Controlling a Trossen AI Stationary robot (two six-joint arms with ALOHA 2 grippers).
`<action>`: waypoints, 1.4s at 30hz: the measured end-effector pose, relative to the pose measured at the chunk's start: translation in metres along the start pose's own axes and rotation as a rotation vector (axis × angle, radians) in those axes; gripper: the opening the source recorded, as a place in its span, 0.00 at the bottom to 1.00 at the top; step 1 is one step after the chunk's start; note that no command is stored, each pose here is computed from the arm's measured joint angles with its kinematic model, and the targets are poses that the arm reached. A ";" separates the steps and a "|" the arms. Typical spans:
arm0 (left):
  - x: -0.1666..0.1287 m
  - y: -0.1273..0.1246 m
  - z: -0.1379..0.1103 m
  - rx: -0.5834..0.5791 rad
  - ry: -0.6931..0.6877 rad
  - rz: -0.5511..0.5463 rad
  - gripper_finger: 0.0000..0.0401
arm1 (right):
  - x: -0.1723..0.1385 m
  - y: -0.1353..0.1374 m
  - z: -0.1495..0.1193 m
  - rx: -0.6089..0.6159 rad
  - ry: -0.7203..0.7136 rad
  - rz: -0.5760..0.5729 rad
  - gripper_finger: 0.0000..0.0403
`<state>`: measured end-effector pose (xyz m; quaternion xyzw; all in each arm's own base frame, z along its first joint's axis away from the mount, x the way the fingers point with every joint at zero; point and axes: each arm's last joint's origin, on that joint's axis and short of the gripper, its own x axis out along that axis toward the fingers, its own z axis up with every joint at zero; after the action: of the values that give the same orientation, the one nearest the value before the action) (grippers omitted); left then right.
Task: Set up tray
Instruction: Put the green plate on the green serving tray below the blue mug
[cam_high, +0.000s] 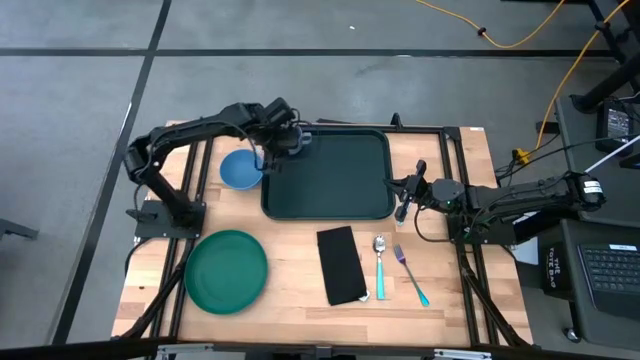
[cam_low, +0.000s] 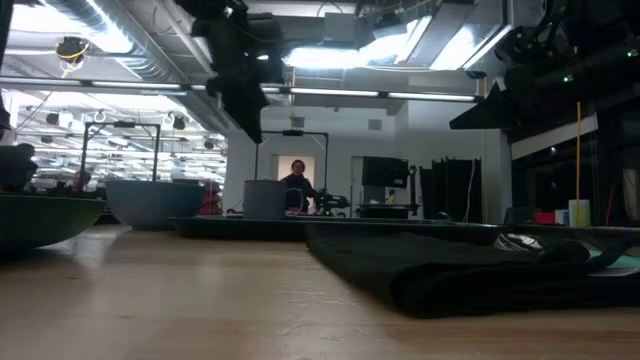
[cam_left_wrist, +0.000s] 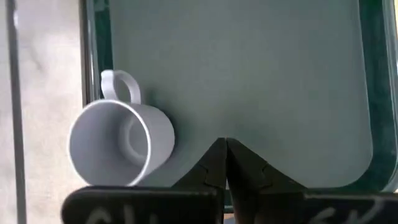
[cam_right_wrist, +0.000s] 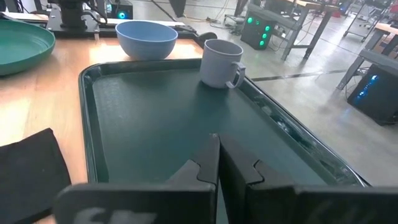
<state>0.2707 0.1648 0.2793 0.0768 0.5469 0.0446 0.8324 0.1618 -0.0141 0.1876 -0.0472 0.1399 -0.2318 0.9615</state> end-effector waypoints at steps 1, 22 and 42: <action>0.000 -0.003 -0.003 -0.012 -0.009 0.005 0.01 | 0.000 0.000 0.000 0.000 0.000 0.000 0.03; -0.021 -0.138 -0.011 -0.098 -0.099 0.134 0.00 | 0.000 0.003 0.005 -0.002 -0.049 0.098 0.03; -0.010 -0.266 0.021 -0.325 -0.047 -0.032 0.01 | -0.004 0.014 -0.001 -0.126 -0.014 0.287 0.03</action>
<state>0.2834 -0.0997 0.2490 -0.0666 0.5140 0.1177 0.8471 0.1639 0.0002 0.1856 -0.0888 0.1528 -0.0825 0.9808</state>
